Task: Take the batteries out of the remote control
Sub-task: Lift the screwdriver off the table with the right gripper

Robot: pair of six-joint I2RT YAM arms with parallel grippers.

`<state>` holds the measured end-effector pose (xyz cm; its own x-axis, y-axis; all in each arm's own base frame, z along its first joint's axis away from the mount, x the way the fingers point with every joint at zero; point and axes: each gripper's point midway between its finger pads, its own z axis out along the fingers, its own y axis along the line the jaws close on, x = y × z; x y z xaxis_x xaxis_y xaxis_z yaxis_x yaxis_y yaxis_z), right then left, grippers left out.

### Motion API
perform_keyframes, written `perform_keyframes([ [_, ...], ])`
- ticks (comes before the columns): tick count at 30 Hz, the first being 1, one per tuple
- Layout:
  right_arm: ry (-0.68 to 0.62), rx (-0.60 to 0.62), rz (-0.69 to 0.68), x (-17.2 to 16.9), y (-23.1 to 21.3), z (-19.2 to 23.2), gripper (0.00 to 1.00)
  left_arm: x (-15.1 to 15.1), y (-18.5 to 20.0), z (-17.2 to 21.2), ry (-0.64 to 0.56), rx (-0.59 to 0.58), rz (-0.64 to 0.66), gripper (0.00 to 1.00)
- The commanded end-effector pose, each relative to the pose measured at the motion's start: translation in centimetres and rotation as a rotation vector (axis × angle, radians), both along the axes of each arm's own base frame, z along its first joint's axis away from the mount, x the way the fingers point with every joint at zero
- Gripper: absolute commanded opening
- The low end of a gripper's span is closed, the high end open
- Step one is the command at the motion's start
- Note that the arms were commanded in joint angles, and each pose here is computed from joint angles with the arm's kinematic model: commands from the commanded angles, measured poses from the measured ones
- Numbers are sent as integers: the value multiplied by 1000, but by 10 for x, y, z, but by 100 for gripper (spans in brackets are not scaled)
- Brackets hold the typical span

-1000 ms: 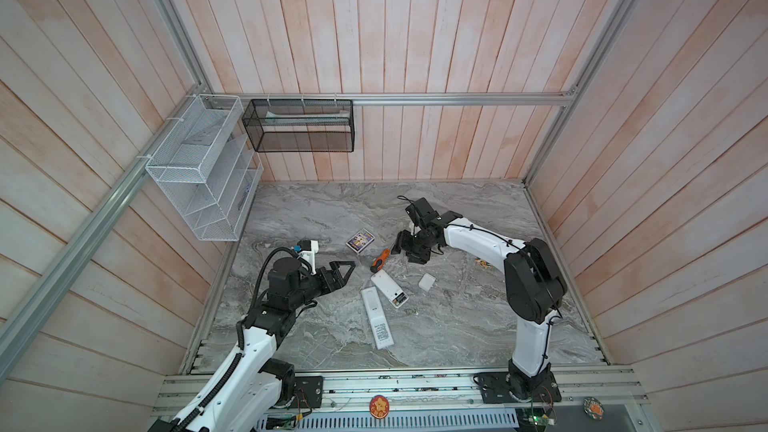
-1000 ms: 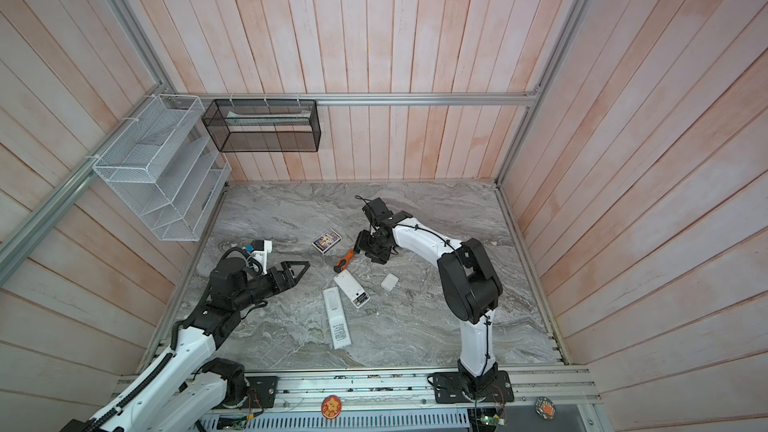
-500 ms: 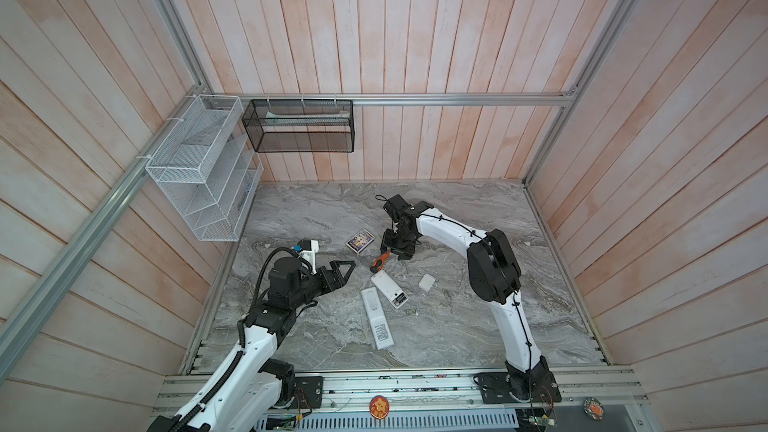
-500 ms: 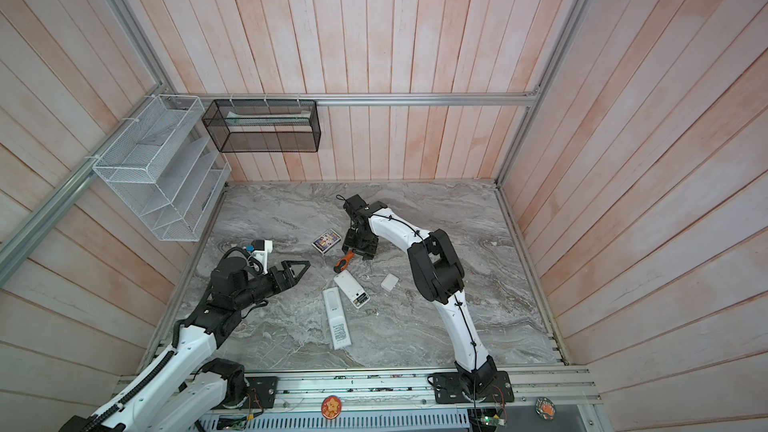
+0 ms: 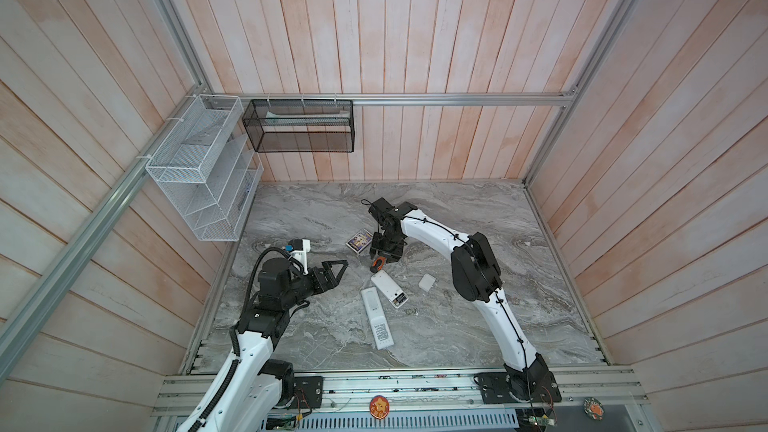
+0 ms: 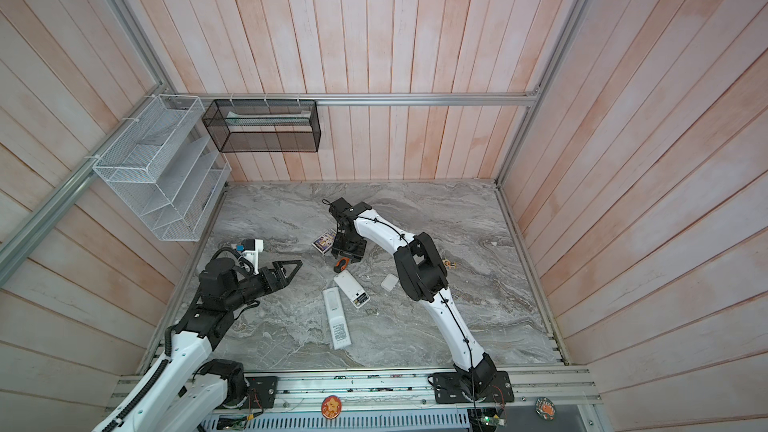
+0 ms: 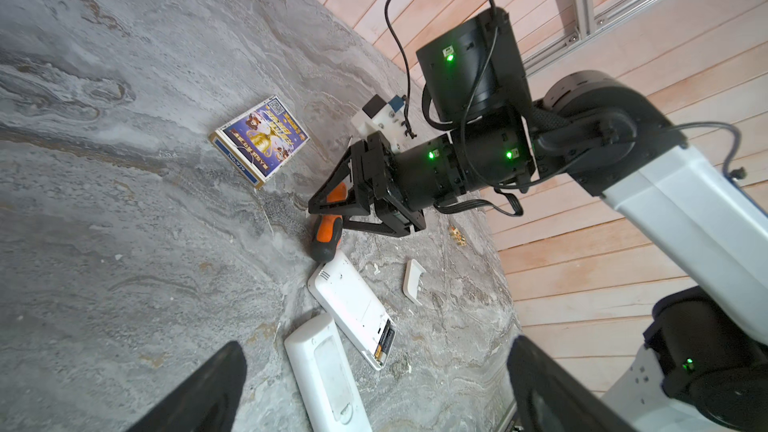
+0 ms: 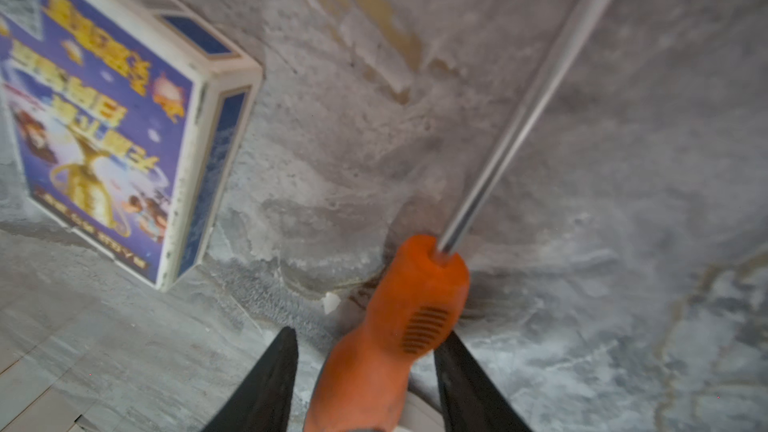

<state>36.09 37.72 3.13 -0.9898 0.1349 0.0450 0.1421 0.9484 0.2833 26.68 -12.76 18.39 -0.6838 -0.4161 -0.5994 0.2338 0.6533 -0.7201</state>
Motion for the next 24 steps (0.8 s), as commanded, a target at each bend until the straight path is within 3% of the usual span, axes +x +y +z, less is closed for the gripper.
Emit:
perform_keyframes([
  [1,45,-78,-15,-9,-10,-16,53,-5,0,-3,-6,-15,-42,100],
  [7,60,-140,-1,-7,-11,-31,41,-7,1,-2,-10,-32,-58,100],
  [11,60,-127,6,-4,0,-35,26,-9,3,-1,-14,-34,-62,100],
  [13,59,-112,5,-3,5,-33,25,-9,3,-1,-15,-33,-62,100],
  [18,45,-101,-1,-1,7,-27,5,-8,5,-1,-12,-38,-56,100],
  [24,-109,-47,10,23,10,15,1,-7,8,1,-9,-51,-48,100],
])
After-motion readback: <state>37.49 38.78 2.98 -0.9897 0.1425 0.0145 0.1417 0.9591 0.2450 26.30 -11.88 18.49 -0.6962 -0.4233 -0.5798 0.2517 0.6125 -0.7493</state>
